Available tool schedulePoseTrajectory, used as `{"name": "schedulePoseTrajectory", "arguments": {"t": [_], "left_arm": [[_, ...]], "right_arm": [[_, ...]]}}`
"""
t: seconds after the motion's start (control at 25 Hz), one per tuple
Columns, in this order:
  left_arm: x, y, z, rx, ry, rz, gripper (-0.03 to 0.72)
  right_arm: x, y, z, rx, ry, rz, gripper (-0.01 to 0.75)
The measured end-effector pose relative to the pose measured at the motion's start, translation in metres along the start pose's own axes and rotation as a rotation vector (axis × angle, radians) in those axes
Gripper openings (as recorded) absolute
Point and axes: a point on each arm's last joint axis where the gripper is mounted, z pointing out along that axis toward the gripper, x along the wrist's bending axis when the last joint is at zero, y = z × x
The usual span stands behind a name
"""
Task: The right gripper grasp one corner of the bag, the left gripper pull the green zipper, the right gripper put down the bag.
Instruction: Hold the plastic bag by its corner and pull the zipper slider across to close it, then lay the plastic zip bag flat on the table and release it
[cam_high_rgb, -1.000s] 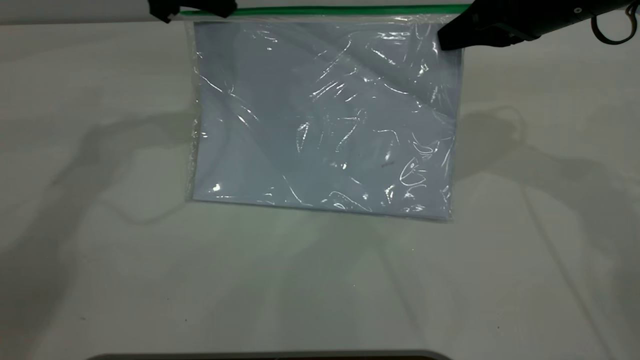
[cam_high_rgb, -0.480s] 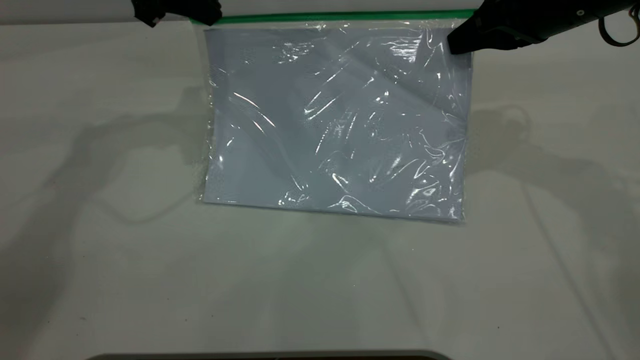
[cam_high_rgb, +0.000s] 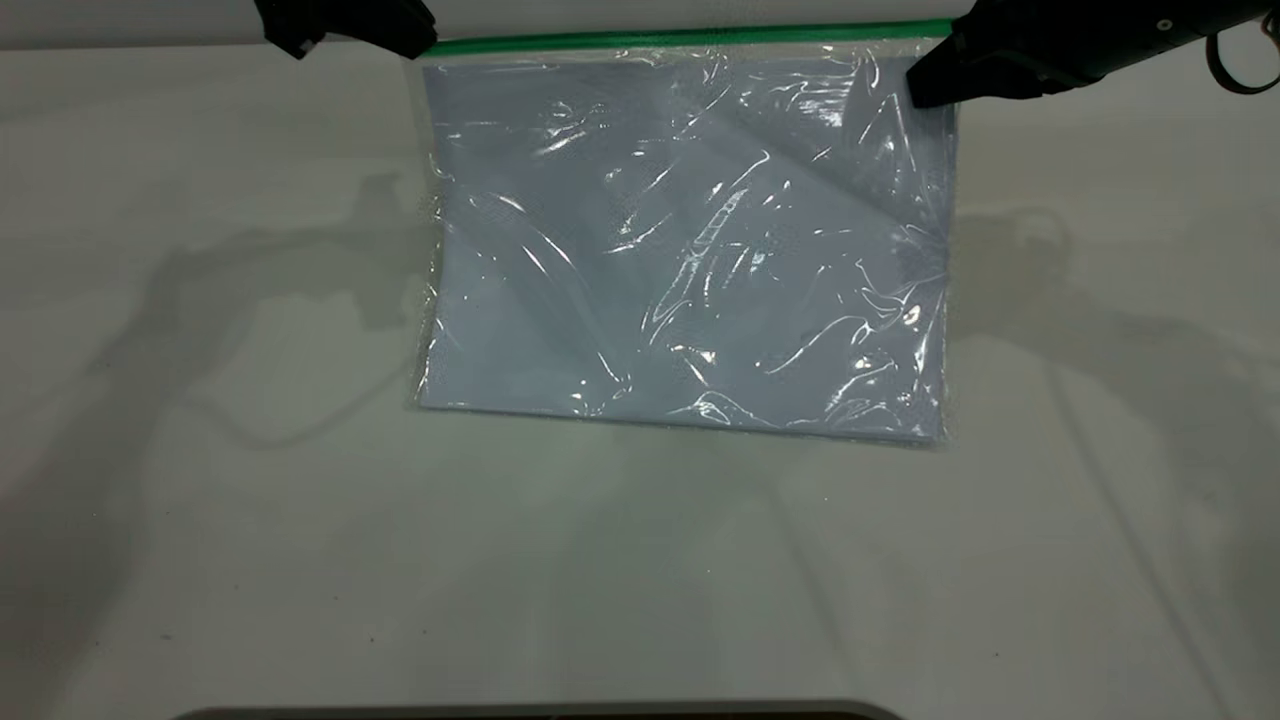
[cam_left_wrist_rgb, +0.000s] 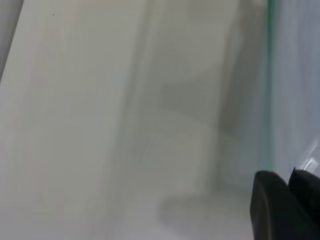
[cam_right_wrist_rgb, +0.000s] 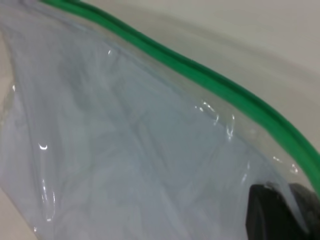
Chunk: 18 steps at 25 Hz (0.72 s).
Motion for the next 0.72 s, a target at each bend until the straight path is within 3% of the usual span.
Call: {"name": "schedulePoseTrajectory", "arguments": {"t": [0.12,0.32,0.44,0.56,0.72], "left_arm": [[0.001,-0.003,-0.002,0.008,0.003,-0.018,0.185],[0.002,-0.004,-0.002,0.008,0.006,-0.089,0.383],[0.002,-0.002,-0.004,0.007,0.015,-0.181,0.48],[0.007,0.009,-0.021,-0.005,0.068,-0.291,0.537],[0.012,0.045,-0.076,-0.071,0.19,-0.385,0.552]], "right_arm": [[-0.003,0.0,-0.001,0.001,-0.028,0.039,0.183],[-0.006,0.0,-0.001,-0.001,-0.041,0.075,0.437],[-0.012,-0.002,-0.003,0.022,-0.122,0.114,0.576],[-0.017,0.007,-0.016,0.021,-0.227,0.108,0.631],[-0.001,0.051,-0.066,-0.112,-0.272,0.06,0.623]]}}
